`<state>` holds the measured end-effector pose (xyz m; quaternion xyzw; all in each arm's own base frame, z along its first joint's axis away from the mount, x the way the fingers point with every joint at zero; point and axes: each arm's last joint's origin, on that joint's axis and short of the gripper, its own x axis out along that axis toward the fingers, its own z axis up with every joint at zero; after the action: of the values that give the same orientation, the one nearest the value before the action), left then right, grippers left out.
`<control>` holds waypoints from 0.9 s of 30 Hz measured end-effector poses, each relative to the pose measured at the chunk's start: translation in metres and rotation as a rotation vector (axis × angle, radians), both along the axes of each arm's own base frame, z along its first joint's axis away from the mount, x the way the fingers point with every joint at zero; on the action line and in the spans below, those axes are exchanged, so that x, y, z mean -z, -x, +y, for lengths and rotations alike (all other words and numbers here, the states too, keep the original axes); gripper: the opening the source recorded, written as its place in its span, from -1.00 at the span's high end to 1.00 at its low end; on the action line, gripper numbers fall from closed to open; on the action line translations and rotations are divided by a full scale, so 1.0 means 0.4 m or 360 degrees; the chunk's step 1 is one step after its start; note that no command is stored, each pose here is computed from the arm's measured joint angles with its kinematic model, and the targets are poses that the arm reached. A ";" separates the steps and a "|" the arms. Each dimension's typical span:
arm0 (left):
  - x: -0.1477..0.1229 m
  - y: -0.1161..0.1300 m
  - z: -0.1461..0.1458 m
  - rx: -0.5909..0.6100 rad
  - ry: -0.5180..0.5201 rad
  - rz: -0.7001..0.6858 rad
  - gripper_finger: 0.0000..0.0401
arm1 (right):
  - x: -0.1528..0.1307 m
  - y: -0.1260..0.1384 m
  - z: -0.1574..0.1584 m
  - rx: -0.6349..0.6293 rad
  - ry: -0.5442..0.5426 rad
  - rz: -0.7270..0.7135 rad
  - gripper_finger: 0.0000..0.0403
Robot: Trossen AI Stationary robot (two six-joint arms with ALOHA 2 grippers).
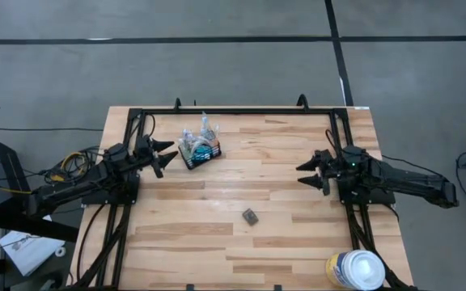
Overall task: Pick & Place toothbrushing station
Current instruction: Return to Home Position
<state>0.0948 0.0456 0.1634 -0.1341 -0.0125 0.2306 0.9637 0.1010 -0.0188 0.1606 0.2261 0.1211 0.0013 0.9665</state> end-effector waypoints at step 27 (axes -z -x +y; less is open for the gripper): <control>-0.003 0.000 0.000 -0.0001 -0.0012 -0.0020 -0.20 | -0.002 -0.001 -0.007 0.0064 0.0338 -0.0008 -0.31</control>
<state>0.0948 0.0457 0.1648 -0.1318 -0.0194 0.2299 0.9640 0.1013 -0.0214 0.1615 0.1247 0.1136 -0.0303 0.9852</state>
